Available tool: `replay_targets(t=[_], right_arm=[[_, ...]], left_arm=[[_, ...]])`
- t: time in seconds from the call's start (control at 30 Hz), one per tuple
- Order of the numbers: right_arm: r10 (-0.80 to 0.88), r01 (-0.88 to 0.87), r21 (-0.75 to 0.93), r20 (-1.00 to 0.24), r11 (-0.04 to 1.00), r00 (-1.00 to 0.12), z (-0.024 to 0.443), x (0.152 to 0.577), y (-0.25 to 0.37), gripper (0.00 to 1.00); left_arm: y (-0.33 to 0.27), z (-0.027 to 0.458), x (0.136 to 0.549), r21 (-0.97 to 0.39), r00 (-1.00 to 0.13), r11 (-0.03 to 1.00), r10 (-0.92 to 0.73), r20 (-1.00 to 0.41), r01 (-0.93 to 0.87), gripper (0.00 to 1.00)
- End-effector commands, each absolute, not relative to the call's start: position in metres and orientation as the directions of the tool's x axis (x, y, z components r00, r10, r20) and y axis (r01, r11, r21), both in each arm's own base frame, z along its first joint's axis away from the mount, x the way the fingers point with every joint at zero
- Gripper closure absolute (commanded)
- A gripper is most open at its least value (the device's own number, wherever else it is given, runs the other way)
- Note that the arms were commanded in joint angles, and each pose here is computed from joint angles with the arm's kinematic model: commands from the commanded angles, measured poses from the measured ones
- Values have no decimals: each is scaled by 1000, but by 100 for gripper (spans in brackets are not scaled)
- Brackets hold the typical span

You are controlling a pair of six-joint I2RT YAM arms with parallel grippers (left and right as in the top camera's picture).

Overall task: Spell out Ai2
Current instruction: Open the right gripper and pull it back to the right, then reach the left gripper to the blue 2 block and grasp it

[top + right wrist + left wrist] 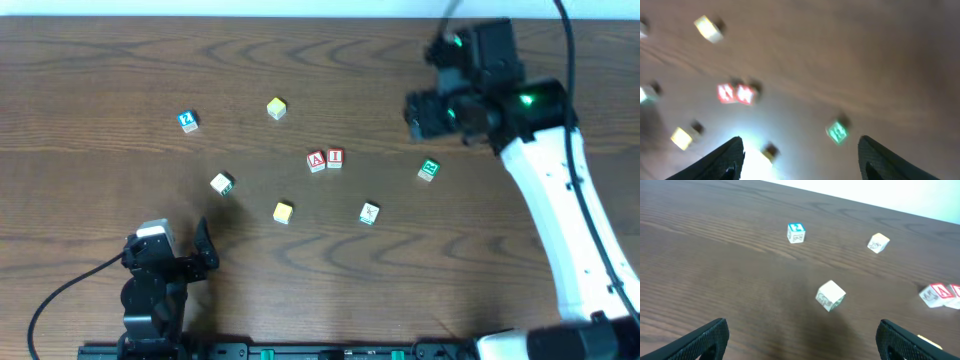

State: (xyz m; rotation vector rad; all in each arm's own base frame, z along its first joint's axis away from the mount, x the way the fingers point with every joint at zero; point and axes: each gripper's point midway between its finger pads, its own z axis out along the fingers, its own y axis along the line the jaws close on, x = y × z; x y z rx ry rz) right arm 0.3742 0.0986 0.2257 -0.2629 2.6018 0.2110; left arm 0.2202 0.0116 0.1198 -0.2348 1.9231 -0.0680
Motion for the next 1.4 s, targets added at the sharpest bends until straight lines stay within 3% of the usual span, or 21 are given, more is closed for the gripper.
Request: replay_targets(t=[0.0,0.13,0.33,0.47,0.63,0.83,1.07,1.37], right_arm=[[-185,-294,131,-528,947,-829,219,344,98,25],[-187,-298,114,-559,948,-808,206,321,92,19],[-160,-280,129,-568,951,-807,202,321,93,17],[-153,-284,126,-607,950,-780,208,331,94,15],[-149,-288,122,-632,950,-760,213,337,96,12],[-147,-274,104,-640,956,-755,214,340,92,8],[-132,-255,105,-638,961,-758,214,341,85,6],[-127,-248,104,-639,963,-759,214,342,83,4]], left_arm=[[15,113,220,-139,-349,980,-181,-919,-143,5],[-3,126,224,-277,-316,958,-286,-905,-74,4],[19,173,228,-238,-264,953,-282,-922,-186,5],[25,185,242,-135,-405,966,-215,-889,-219,4],[45,186,271,16,-636,943,-210,-742,-331,5],[42,173,347,116,-802,965,-124,-584,-233,5],[27,149,437,60,-762,988,-73,-643,-144,5],[33,95,473,-38,-751,976,-190,-633,-215,5]])
